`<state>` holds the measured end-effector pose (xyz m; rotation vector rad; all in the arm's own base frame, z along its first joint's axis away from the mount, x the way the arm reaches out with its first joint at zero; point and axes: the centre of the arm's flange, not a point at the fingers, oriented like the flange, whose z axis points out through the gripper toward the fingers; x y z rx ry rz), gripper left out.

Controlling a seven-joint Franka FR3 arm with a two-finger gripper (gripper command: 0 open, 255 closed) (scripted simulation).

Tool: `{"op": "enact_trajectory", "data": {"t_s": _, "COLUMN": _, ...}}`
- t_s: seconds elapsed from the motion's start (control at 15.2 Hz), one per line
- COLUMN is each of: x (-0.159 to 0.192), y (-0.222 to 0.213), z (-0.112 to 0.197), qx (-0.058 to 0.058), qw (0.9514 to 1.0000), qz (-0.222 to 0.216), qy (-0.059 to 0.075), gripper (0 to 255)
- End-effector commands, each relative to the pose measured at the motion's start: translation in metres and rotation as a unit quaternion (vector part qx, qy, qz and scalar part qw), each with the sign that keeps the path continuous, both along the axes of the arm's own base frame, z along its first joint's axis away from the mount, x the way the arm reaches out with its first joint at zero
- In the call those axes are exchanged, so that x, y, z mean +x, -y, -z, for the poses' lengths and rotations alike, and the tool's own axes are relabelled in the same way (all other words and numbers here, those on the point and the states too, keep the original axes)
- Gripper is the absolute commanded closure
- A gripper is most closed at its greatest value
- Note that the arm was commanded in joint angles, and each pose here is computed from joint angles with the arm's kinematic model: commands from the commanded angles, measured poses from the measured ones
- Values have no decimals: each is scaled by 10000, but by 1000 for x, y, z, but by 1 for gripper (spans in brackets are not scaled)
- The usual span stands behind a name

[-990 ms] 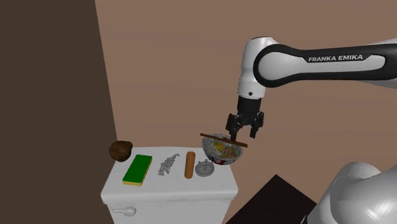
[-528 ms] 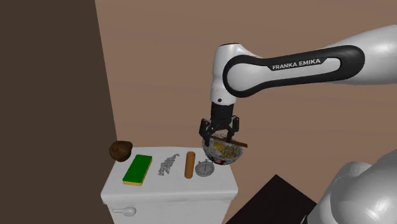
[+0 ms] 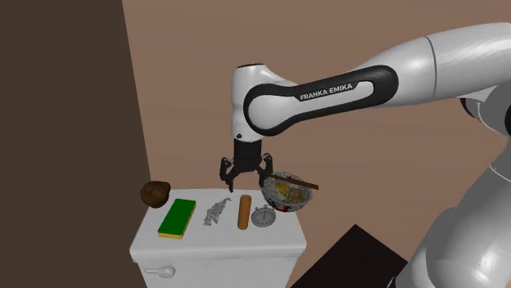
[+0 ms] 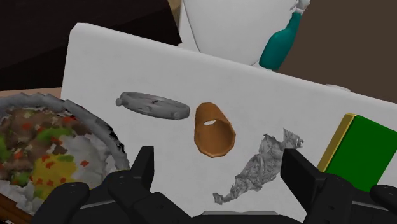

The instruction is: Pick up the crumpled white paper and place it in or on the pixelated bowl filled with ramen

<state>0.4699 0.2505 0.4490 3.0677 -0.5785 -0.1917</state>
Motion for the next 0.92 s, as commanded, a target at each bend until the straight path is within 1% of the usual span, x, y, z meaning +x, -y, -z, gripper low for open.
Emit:
{"op": "enact_trajectory", "data": {"t_s": 0.0, "x": 17, "y": -23, "z": 10, "qx": -52, "qw": 9999, "qz": 89, "qy": 29, "gripper": 0}}
{"op": "enact_trajectory", "data": {"t_s": 0.33, "x": 60, "y": -70, "z": 31, "qx": -189, "qw": 9994, "qz": 286, "qy": 94, "gripper": 0}}
{"op": "enact_trajectory", "data": {"t_s": 0.4, "x": 61, "y": -72, "z": 32, "qx": -194, "qw": 9993, "qz": 293, "qy": 96, "gripper": 0}}
{"op": "enact_trajectory", "data": {"t_s": 0.86, "x": 57, "y": -71, "z": 72, "qx": -194, "qw": 9993, "qz": 293, "qy": 96, "gripper": 0}}
